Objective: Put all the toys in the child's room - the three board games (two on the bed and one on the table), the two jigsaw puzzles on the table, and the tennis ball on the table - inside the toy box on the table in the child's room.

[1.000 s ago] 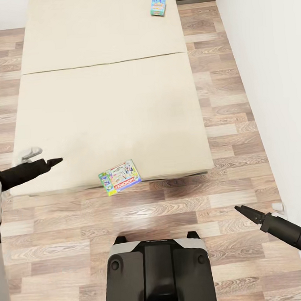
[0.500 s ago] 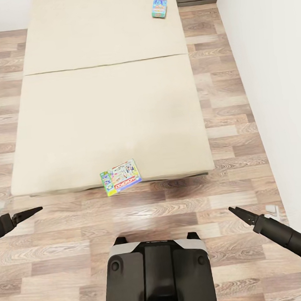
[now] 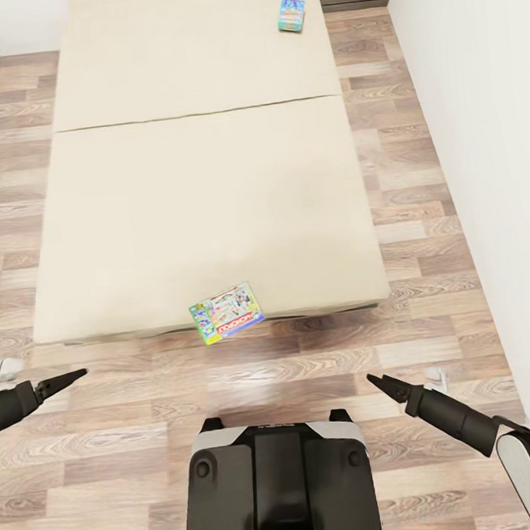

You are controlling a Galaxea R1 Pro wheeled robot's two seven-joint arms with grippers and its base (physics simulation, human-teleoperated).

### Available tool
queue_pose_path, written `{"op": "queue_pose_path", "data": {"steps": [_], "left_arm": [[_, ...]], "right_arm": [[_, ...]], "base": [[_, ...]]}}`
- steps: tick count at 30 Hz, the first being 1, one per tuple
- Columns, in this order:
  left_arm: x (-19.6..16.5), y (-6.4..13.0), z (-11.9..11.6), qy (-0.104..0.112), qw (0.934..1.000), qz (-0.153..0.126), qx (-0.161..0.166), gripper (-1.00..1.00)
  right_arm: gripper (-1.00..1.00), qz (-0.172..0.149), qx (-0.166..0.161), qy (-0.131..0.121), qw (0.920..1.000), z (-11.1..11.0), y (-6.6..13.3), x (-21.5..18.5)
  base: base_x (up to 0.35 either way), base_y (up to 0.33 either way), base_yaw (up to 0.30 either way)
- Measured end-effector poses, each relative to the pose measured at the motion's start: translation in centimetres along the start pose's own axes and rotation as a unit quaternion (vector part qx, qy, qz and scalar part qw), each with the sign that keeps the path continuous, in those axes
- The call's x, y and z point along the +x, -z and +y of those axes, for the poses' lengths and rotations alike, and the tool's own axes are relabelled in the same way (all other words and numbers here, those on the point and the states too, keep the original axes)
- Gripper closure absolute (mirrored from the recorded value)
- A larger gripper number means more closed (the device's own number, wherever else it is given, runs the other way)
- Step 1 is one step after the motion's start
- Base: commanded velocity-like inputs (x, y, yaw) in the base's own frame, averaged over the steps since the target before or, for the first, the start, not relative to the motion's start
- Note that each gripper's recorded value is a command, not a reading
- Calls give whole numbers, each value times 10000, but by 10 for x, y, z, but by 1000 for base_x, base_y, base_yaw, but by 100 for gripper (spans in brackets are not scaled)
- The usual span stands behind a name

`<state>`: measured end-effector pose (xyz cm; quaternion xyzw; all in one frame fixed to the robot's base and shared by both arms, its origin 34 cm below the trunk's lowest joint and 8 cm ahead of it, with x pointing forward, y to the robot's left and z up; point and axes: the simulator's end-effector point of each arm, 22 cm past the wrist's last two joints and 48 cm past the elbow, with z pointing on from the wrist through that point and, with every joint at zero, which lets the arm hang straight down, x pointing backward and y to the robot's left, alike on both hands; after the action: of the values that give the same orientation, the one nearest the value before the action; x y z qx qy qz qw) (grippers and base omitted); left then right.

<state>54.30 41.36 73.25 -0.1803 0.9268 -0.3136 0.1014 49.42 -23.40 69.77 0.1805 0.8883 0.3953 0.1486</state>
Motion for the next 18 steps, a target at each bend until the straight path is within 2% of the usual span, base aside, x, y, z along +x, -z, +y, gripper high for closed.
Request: {"op": "queue_pose_path", "data": {"steps": [6, 18], "left_arm": [[0, 0, -1, 2, 10000, -5, 26, -100], [-4, 4, -8, -29, 9999, -70, 95, -100]], "right_arm": [[-100, 25, -46, 4, 10000, 4, -3, 2], [-100, -28, -102, 50, 9999, 11, -1, -3]], "base": [[-82, 211, 91], [-15, 21, 182]]}}
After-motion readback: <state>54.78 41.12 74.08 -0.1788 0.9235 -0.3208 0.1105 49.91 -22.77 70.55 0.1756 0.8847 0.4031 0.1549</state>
